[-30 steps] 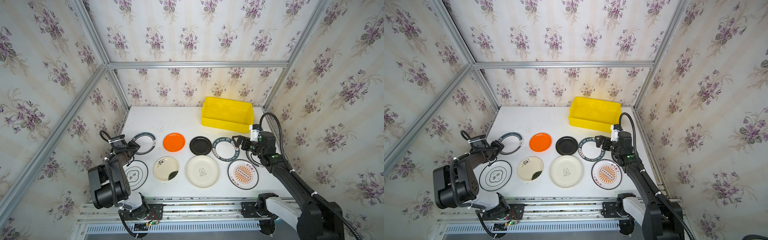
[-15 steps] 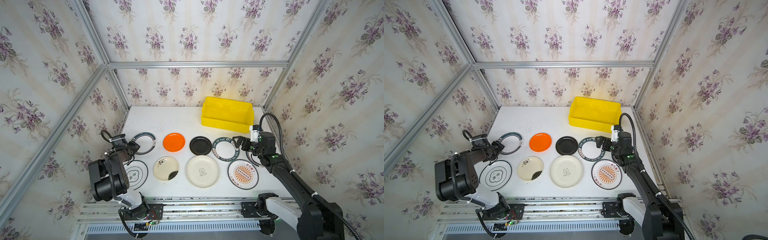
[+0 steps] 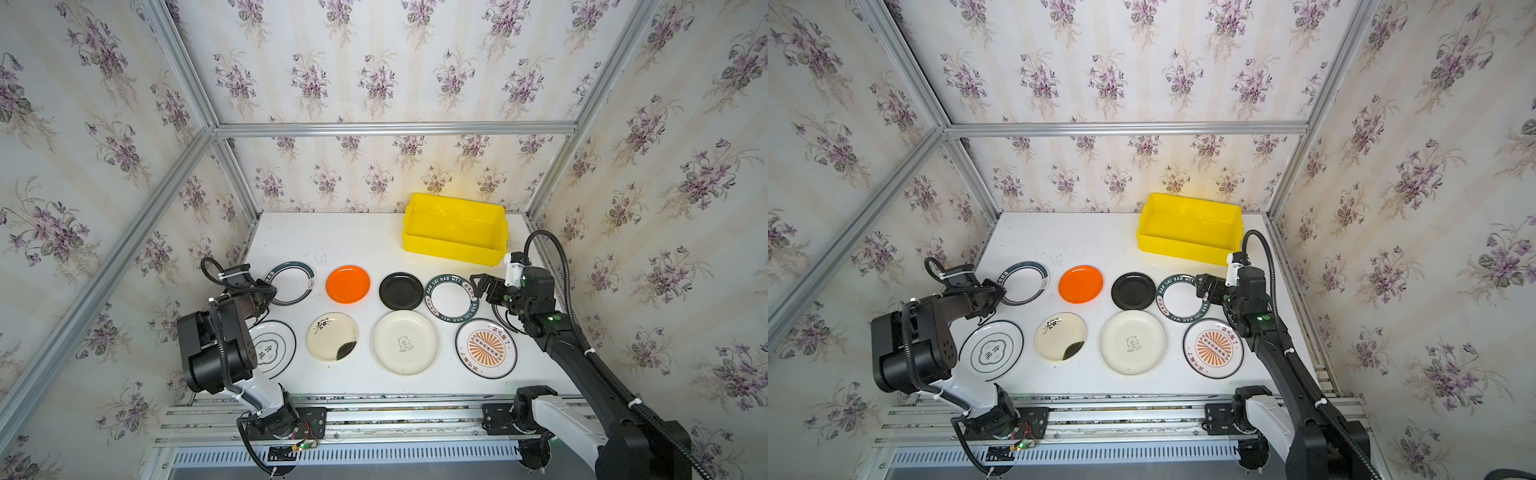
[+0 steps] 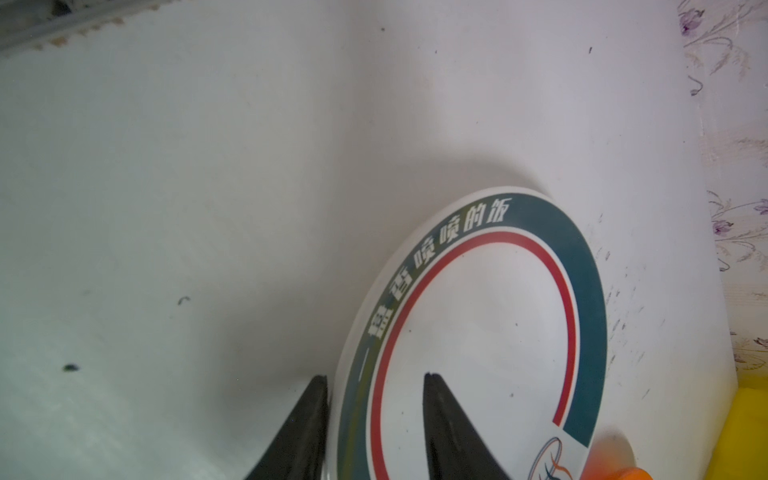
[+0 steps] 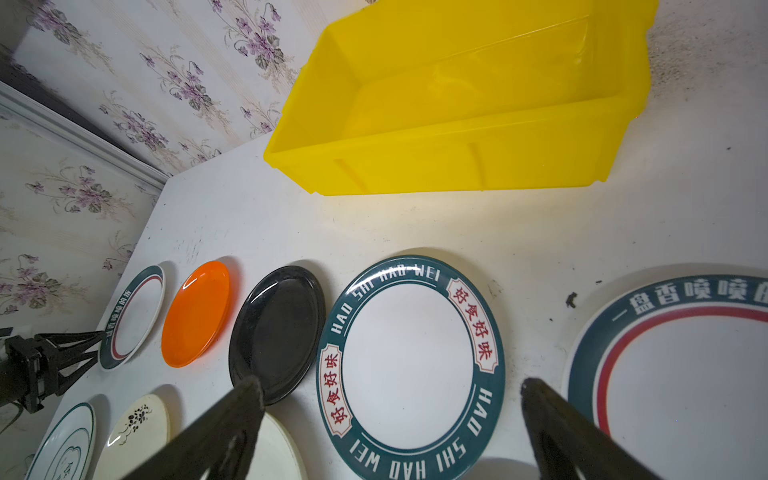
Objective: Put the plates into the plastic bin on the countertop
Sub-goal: 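Grasp the rim of the green-rimmed plate with left gripper and tilt it up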
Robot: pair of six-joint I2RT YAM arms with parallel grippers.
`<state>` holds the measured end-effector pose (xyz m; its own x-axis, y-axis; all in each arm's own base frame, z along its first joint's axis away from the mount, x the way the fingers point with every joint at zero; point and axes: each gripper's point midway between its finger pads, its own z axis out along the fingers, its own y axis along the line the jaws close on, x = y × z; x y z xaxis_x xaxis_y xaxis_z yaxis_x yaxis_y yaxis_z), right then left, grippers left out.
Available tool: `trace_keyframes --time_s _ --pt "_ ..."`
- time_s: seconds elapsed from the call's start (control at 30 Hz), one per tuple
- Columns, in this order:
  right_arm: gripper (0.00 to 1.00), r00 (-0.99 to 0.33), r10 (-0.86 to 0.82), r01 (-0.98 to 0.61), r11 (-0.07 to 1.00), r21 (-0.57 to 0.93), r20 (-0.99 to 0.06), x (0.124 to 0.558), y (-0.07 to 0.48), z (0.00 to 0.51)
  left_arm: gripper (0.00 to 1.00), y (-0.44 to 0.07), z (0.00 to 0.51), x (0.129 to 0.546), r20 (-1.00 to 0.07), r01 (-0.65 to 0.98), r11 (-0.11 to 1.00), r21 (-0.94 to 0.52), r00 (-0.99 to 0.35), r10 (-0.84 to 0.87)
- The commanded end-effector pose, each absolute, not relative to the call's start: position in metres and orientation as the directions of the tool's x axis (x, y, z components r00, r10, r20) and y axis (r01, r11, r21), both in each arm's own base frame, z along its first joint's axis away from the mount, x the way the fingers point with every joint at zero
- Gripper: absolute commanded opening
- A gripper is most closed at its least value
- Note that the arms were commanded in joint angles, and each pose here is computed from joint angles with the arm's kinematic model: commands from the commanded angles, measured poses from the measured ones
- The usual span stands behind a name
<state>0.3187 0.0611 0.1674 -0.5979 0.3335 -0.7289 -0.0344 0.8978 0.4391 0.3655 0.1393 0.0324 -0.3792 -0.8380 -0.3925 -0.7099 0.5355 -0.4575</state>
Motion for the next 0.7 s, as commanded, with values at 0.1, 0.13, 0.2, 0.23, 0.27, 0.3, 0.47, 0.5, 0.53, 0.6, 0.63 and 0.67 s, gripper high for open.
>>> trace_keyframes --time_s 0.1,0.13,0.2,0.23,0.27,0.3,0.47,0.5,0.53,0.6,0.63,0.67 --pt "0.99 -0.580 0.328 -0.012 0.912 0.410 -0.746 0.3167 0.0538 0.1673 0.24 0.1383 0.0361 0.3706 -0.394 -0.697 0.546 -0.466 -0.389 -0.833" --pt "0.99 -0.579 0.328 -0.011 0.912 0.410 -0.746 0.3166 0.0536 0.1675 0.21 0.1375 0.0362 0.3710 -0.396 -0.694 0.550 -0.465 -0.393 -0.830" --pt "0.99 -0.576 0.328 -0.012 0.913 0.409 -0.749 0.3168 0.0536 0.1690 0.20 0.1381 0.0372 0.3716 -0.399 -0.692 0.553 -0.464 -0.394 -0.828" --pt "0.99 -0.575 0.328 -0.012 0.912 0.409 -0.749 0.3171 0.0534 0.1693 0.19 0.1371 0.0365 0.3715 -0.398 -0.691 0.555 -0.463 -0.397 -0.827" --pt "0.99 -0.573 0.329 -0.012 0.913 0.409 -0.751 0.3173 0.0533 0.1696 0.19 0.1373 0.0366 0.3714 -0.399 -0.690 0.557 -0.462 -0.399 -0.826" --pt "0.99 -0.576 0.330 -0.009 0.912 0.410 -0.748 0.3172 0.0533 0.1685 0.19 0.1373 0.0368 0.3721 -0.401 -0.688 0.560 -0.461 -0.401 -0.824" --pt "0.99 -0.579 0.331 -0.008 0.911 0.412 -0.745 0.3168 0.0536 0.1672 0.23 0.1372 0.0369 0.3731 -0.405 -0.686 0.566 -0.456 -0.407 -0.819" --pt "0.99 -0.579 0.331 -0.006 0.912 0.410 -0.745 0.3167 0.0531 0.1672 0.28 0.1372 0.0375 0.3736 -0.406 -0.687 0.567 -0.454 -0.407 -0.818" --pt "0.99 -0.578 0.331 -0.006 0.912 0.410 -0.746 0.3167 0.0529 0.1673 0.29 0.1363 0.0369 0.3733 -0.405 -0.689 0.567 -0.451 -0.408 -0.818" --pt "0.99 -0.577 0.331 -0.001 0.914 0.406 -0.746 0.3168 0.0518 0.1664 0.31 0.1345 0.0372 0.3740 -0.398 -0.693 0.566 -0.447 -0.412 -0.820" --pt "0.99 -0.576 0.330 0.000 0.915 0.404 -0.748 0.3170 0.0515 0.1662 0.32 0.1331 0.0373 0.3745 -0.390 -0.693 0.563 -0.449 -0.415 -0.822" --pt "0.99 -0.577 0.333 0.005 0.915 0.404 -0.746 0.3174 0.0508 0.1653 0.32 0.1315 0.0384 0.3752 -0.387 -0.691 0.565 -0.451 -0.419 -0.821"
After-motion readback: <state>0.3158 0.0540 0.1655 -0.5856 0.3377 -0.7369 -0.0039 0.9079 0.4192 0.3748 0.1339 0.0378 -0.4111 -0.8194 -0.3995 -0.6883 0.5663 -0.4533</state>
